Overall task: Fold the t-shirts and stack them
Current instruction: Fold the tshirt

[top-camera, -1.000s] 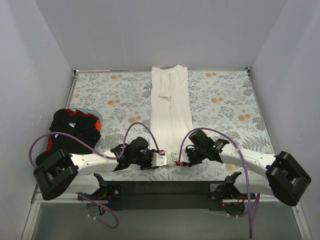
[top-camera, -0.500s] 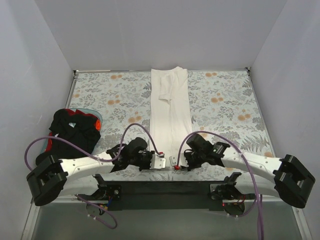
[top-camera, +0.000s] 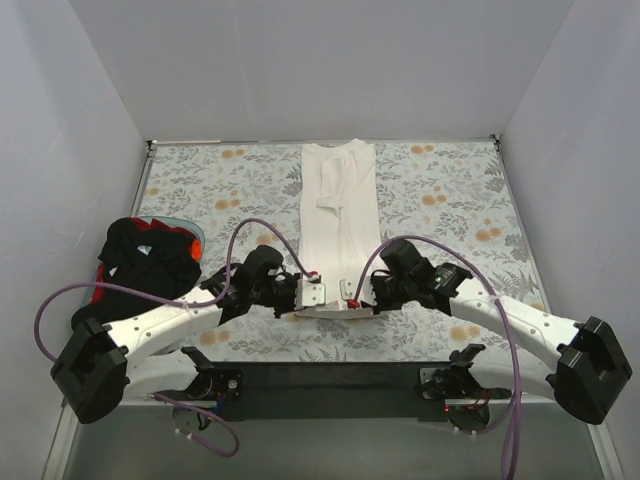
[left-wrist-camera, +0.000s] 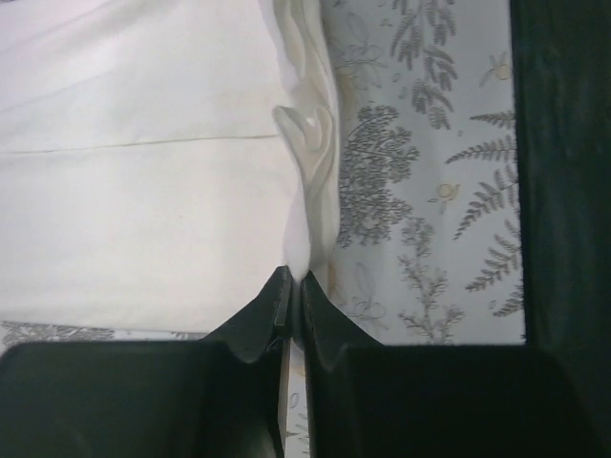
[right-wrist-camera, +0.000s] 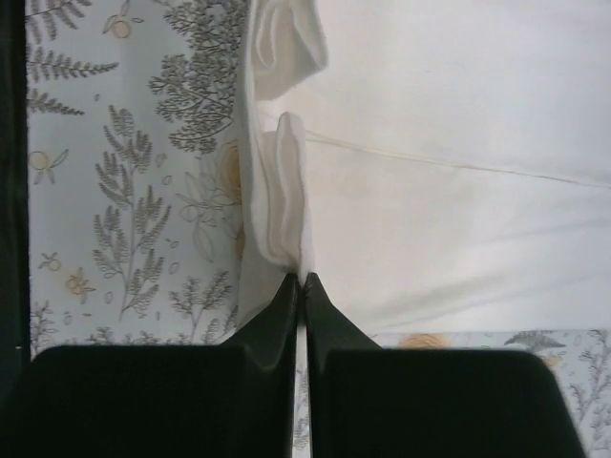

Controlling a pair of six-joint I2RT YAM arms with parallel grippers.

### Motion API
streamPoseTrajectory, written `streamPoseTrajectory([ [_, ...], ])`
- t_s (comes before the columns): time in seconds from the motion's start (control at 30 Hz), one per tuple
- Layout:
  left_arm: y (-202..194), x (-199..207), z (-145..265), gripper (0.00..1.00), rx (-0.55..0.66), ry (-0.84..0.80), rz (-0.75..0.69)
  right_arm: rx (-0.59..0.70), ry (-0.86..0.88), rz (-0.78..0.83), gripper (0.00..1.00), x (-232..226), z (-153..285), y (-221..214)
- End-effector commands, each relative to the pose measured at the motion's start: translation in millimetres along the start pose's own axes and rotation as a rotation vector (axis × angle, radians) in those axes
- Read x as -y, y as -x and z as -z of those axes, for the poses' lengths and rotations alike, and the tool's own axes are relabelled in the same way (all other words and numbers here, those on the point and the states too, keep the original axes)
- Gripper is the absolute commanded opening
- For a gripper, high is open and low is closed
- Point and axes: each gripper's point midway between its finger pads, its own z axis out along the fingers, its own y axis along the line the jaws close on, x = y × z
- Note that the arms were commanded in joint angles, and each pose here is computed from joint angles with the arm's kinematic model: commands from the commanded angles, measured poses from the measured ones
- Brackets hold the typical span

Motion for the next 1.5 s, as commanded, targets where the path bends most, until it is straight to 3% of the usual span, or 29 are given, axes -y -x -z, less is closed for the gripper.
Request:
streamPoseTrajectory([
  [0.0, 18.5, -35.1, 2.8, 0.0, 0.055, 0.028, -0.088, 0.034, -0.037, 0.06, 0.01, 31.9, 5.8, 10.5],
  [0.33, 7.8, -146.9, -8.7, 0.0, 0.075, 0.155, -0.144, 0.022, -0.141, 0.166, 0.01, 118.9, 8.2, -6.4],
  [0.7, -11.8, -252.6, -18.8, 0.0, 0.071, 0.239, -0.183, 0.015, -0.223, 0.144, 0.01, 219.0, -7.7, -29.2],
  [0.97, -39.2, -289.7, -28.3, 0.0, 0.049, 0.276, -0.185, 0.011, -0.271, 0.139, 0.01, 271.8, -14.2, -42.5],
  [1.27, -51.7, -300.6, -31.6, 0.0, 0.028, 0.294, -0.179, 0.001, -0.266, 0.134, 0.01, 278.8, -28.8, -54.4],
  [1.3, -54.4, -300.5, -32.6, 0.01, 0.022, 0.295, -0.17, -0.002, -0.272, 0.126, 0.04, 279.9, -28.8, -55.2],
  [1.33, -53.8, -307.0, -31.7, 0.07, 0.022, 0.323, -0.181, -0.004, -0.288, 0.126, 0.24, 283.9, -28.1, -55.1],
  [1.37, -54.0, -309.1, -30.7, 0.2, 0.021, 0.338, -0.177, -0.014, -0.311, 0.121, 0.37, 288.5, -25.3, -55.7],
  [1.43, -52.2, -314.8, -25.8, 0.25, 0.016, 0.364, -0.178, -0.008, -0.363, 0.11, 0.58, 300.8, -16.9, -49.6],
  [1.47, -53.2, -316.1, -22.7, 0.28, 0.013, 0.373, -0.165, -0.003, -0.383, 0.115, 0.59, 305.2, -9.4, -44.5],
])
